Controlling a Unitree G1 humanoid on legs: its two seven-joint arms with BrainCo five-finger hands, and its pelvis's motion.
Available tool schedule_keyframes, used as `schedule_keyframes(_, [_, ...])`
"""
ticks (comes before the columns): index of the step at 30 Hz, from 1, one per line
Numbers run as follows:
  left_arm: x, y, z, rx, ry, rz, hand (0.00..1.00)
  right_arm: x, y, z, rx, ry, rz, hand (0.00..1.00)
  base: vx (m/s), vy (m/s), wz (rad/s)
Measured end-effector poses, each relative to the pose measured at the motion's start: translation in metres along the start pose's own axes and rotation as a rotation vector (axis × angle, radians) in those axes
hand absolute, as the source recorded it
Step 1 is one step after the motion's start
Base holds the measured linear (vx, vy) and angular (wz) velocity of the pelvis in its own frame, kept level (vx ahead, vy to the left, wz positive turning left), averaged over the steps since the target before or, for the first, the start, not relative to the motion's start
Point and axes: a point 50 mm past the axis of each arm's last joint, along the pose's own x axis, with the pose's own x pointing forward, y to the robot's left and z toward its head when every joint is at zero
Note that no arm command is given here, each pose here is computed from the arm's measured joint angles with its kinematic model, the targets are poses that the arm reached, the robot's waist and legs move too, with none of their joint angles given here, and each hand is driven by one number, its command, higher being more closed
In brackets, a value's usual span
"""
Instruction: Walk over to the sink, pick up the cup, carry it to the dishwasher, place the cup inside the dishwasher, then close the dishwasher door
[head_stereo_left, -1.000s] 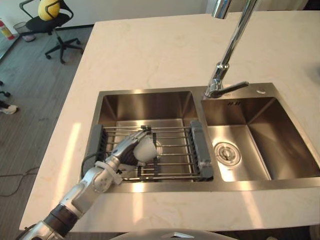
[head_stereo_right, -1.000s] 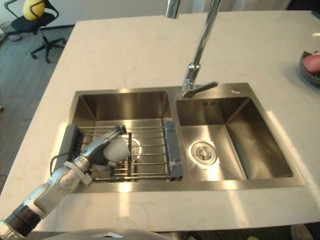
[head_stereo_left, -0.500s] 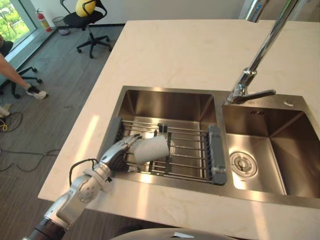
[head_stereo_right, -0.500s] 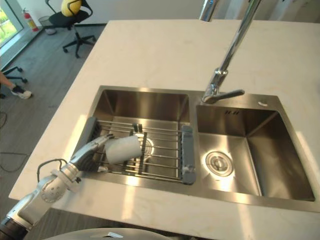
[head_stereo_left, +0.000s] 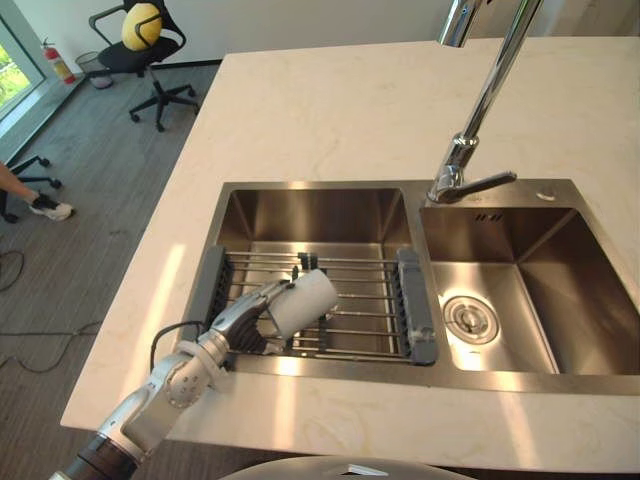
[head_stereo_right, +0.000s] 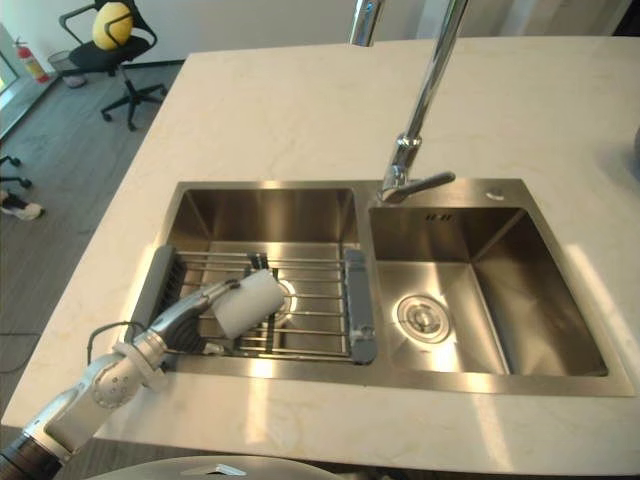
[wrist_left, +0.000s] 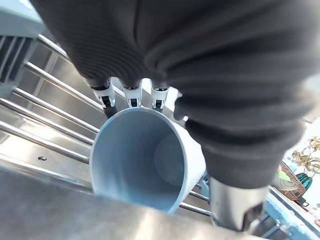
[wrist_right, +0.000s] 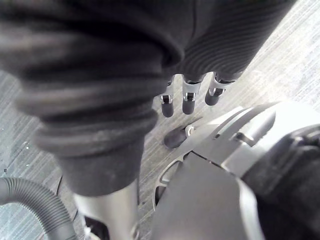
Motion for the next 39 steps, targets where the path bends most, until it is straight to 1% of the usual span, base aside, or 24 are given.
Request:
schedule_keyframes(8, [0.001,0.001,0.001,-0.022,0.005,0.084,0.00,0.000,0.000,0.000,0.008,-0.002,0.000,0.00,-0.01,0.001,-0.09])
schedule_keyframes(11, [0.002,0.002,0.002,-0.062,0.004,0.113,0.00,0.000,0.000,0.000,0.022,0.000,-0.003,0.00,0.02,0.007,-0.06])
schedule_keyframes(15, [0.009,-0.001,0.009,-0.165,-0.019,0.139,0.00,0.000,0.000,-0.001,0.038,0.006,-0.003,0.00,0.00,0.000,0.00])
schedule_keyframes(18, [0.013,-0.005,0.015,-0.216,-0.047,0.104,0.00,0.000,0.000,-0.001,0.046,0.006,-0.005,0.00,0.00,0.000,0.00])
schedule_keyframes(29, [0.023,-0.008,0.029,-0.281,-0.094,0.043,0.00,0.000,0.000,-0.002,0.056,0.006,-0.007,0.00,-0.01,-0.005,-0.06])
schedule_keyframes(39, [0.024,-0.007,0.019,-0.277,0.003,0.078,0.00,0.000,0.000,-0.002,0.057,0.008,-0.019,0.00,0.00,0.000,0.00])
